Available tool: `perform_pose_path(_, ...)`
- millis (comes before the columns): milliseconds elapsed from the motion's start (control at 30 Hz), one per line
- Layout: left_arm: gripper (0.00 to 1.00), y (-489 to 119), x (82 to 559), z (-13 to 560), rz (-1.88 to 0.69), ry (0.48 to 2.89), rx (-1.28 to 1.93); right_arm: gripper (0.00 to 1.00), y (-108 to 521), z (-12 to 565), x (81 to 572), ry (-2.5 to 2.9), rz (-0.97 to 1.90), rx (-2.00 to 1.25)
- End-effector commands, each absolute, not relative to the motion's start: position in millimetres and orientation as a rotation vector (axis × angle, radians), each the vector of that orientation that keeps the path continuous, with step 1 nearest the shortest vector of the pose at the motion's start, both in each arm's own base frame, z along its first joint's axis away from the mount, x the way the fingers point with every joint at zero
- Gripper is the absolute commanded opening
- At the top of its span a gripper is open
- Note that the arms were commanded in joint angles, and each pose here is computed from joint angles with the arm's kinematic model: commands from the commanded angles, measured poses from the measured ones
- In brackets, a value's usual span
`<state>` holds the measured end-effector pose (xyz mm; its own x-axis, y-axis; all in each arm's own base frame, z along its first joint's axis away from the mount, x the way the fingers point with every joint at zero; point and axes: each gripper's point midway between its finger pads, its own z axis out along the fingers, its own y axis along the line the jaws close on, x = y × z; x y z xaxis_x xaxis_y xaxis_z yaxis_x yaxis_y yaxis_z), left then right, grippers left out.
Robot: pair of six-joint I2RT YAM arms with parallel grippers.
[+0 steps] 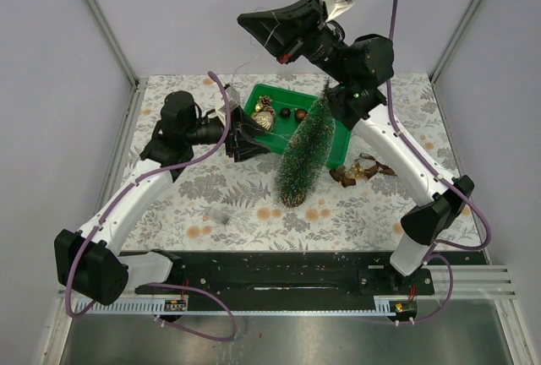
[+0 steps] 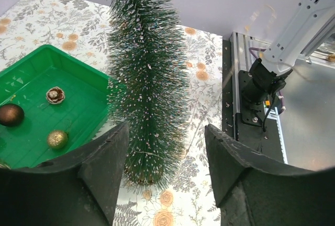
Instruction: Decorate the small christmas tree
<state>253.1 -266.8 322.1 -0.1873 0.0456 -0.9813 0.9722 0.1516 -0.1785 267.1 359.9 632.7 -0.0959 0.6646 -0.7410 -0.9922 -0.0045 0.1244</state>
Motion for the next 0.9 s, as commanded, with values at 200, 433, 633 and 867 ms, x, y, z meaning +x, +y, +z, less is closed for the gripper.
perform_pose_path(200,0.07,-270,251,345,-1.161,1.335,1.087,0.00,368,646,246,0.700,1.546,-0.635)
perform_pose_path(433,0.00,-270,255,351,-1.177,1.338,1.047,0.00,389,640,228,0.701,1.599,-0.697)
perform_pose_path(633,0.00,-267,249,355,-1.216,1.344,1.009,0.00,402,627,214,0.723,1.629,-0.740)
perform_pose_path(867,0.00,-254,259,355,-1.220,1.394,0.882,0.00,387,610,189,0.732,1.608,-0.764)
